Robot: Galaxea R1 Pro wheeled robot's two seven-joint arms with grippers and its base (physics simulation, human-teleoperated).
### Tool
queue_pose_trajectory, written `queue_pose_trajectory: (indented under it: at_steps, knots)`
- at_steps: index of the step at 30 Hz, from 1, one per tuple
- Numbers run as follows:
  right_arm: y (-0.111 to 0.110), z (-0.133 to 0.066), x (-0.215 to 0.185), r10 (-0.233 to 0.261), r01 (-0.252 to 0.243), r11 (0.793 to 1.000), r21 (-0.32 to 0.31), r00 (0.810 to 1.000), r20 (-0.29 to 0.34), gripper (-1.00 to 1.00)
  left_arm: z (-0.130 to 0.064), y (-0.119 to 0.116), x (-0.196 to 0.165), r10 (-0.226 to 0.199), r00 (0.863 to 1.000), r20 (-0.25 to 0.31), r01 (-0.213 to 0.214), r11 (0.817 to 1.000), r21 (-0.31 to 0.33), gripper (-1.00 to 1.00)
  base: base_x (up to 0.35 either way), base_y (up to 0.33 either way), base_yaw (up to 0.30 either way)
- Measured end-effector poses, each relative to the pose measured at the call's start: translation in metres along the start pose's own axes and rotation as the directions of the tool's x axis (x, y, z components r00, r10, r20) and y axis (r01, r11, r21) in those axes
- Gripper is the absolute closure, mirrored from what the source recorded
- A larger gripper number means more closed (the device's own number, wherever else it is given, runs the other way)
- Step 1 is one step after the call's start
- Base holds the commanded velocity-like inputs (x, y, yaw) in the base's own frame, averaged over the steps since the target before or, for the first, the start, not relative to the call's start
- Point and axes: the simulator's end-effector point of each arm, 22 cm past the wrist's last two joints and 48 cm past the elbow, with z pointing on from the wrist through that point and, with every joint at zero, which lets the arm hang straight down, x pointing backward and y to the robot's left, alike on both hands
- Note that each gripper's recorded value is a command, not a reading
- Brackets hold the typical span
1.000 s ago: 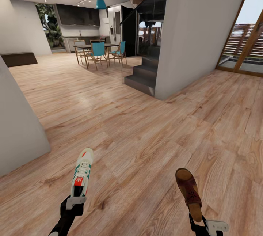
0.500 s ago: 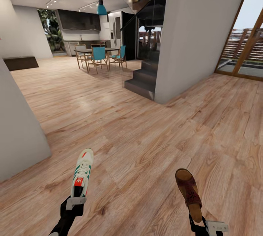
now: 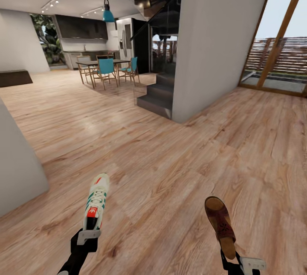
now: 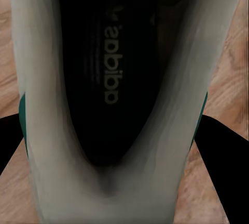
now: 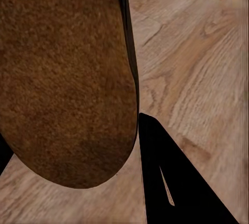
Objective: Pick up the two gym shoes and the two sandals from the corridor floor and place them onto the hallstand (shoe rack) in the corridor, making sure they are on the rack and not on the floor. Arrange them so the two gym shoes are next to each other and the two sandals are next to each other.
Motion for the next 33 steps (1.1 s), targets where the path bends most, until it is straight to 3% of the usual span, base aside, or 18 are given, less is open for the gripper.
queue_pose_trajectory:
  at_steps: [11, 28, 33]
  knots:
    - [0.017, -0.001, -0.002, 0.021, -0.021, 1.000, -0.014, 1.000, 0.006, 1.00, 0.000, 0.000, -0.004, 0.000, 1.000, 0.008, 0.000, 1.000, 0.000, 1.00, 0.037, 0.011, -0.271]
    - [0.020, -0.001, -0.003, 0.026, -0.026, 1.000, -0.014, 1.000, 0.009, 1.00, 0.000, 0.000, -0.005, -0.001, 1.000, 0.010, 0.001, 1.000, -0.001, 1.00, 0.308, 0.100, -0.294]
    - [0.019, 0.000, -0.004, 0.026, -0.026, 1.000, -0.014, 1.000, 0.010, 1.00, 0.000, 0.000, -0.005, -0.001, 1.000, 0.010, 0.001, 1.000, -0.001, 1.00, 0.334, 0.083, -0.113]
